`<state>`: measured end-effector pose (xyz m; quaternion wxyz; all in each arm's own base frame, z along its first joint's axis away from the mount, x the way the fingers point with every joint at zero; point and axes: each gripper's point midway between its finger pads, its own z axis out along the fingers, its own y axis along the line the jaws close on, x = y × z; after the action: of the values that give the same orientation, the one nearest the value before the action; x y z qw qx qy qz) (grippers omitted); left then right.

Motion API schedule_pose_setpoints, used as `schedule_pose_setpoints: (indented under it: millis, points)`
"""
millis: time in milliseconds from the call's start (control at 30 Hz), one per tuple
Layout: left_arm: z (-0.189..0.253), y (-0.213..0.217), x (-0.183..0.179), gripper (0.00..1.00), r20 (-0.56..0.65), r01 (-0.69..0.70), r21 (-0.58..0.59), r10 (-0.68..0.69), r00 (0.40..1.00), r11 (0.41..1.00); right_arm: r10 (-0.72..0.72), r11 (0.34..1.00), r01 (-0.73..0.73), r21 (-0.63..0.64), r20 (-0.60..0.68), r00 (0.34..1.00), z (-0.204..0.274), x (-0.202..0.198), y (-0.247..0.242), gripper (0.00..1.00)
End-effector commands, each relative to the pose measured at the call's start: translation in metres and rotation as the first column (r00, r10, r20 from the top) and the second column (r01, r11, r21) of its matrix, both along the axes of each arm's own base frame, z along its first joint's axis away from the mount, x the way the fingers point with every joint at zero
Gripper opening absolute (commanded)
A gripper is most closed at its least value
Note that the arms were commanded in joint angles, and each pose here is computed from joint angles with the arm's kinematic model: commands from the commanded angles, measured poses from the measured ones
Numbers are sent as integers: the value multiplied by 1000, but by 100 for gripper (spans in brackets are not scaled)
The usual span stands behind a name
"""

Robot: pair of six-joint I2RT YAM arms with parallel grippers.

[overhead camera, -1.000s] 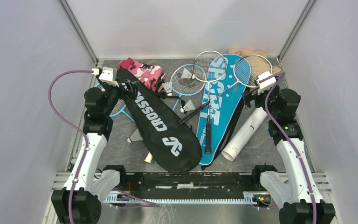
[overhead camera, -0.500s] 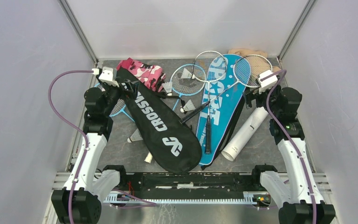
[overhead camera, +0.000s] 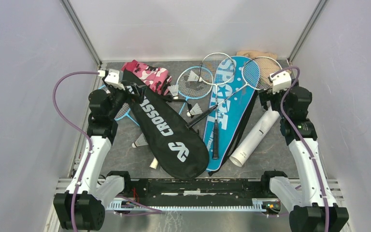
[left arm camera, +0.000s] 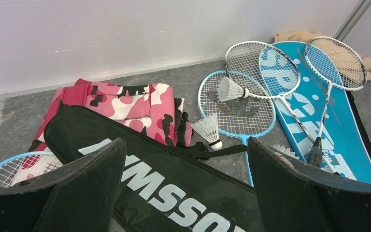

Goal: Pack up the badminton gear
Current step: Open the lid of the shuttle tube.

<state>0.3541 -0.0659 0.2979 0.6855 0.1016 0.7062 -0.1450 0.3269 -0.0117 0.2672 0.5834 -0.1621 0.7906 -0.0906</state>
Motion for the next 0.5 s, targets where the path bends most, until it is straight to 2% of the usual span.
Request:
schedule_pose_setpoints:
  millis: [0,233,467]
  points:
    - [14,-3,1,100,33,21,-9,-21,999,1000,-192,981,190,-47,-42,980,-18,-8,-34,98]
    - [12,-8,0,100,30,49,-18,-48,998,999,-318,948,314,-52,-125,940,-55,-14,-53,98]
    - [11,-11,-1,100,32,65,-25,-64,997,998,-401,905,421,53,-219,890,-86,-12,-73,98]
